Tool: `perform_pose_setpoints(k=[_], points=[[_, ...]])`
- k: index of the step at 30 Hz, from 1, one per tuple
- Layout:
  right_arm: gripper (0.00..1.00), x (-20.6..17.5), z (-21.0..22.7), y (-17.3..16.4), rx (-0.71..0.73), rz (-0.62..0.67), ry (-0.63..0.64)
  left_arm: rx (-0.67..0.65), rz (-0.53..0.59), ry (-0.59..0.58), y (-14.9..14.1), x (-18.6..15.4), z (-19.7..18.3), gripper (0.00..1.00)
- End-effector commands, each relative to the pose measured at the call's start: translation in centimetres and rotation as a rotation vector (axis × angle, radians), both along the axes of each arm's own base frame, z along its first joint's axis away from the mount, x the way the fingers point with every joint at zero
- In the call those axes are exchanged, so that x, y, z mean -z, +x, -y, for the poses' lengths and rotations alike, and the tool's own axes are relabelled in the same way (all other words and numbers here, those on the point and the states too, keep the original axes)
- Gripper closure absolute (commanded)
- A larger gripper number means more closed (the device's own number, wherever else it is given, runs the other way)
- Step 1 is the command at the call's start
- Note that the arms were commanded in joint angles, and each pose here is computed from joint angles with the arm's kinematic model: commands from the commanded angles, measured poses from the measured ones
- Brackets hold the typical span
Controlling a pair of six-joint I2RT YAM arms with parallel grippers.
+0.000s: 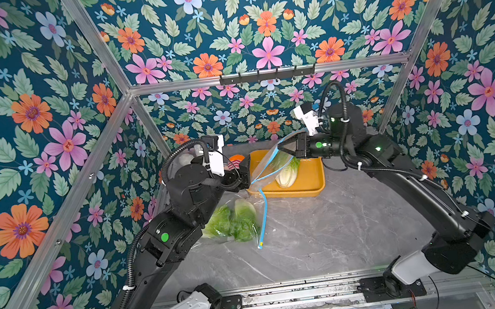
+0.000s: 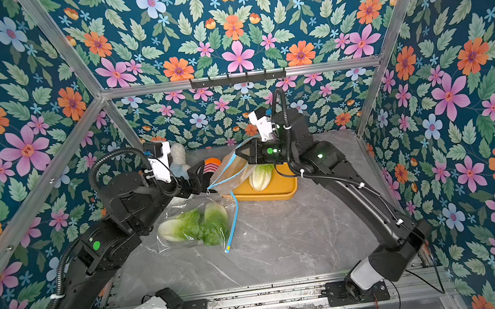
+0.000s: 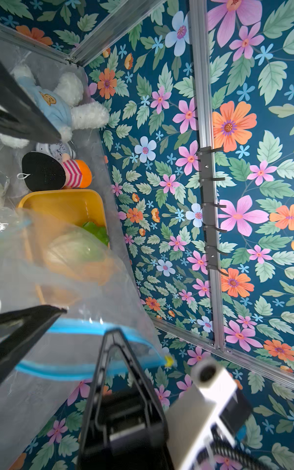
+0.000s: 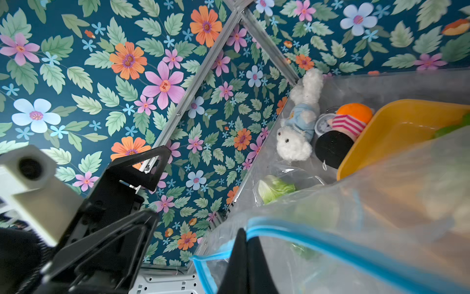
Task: Put the chinese cabbages into a zipper bag and zip it
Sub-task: Pick up the zipper food storage bag at the center of the board.
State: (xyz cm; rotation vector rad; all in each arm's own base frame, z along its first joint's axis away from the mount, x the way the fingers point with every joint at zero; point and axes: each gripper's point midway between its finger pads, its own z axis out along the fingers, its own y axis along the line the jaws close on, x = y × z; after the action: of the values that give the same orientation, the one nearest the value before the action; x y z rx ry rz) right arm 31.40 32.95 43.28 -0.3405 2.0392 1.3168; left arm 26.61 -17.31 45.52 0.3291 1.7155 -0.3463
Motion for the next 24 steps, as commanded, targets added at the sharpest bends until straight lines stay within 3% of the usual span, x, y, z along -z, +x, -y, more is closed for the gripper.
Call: perform_pose_setpoints(k=[1,10,15,19,24], points=[[1.00,-1.3,-2.5,0.1,-0.092,0.023,0.108,0.072,-0.110,0.109,-0.4,3.3,1.2,0.02],[1.00,2.0,-4.2,0.6,-0.135,-0.076,0.147,0.074,-0.216,0.227,2.2,9.1,3.6,0.03],[1.00,2.9,-4.3,0.5,-0.148,-0.097,0.139,0.096,-0.219,0.243,3.1,10.2,4.8,0.11],[1.00,3.4,-4.2,0.3,-0.151,-0.103,0.122,0.020,-0.225,0.284,4.1,10.8,3.9,0.24],[1.00,4.0,-4.3,0.0,-0.166,-0.126,0.115,0.011,-0.194,0.277,4.6,10.7,4.1,0.47]])
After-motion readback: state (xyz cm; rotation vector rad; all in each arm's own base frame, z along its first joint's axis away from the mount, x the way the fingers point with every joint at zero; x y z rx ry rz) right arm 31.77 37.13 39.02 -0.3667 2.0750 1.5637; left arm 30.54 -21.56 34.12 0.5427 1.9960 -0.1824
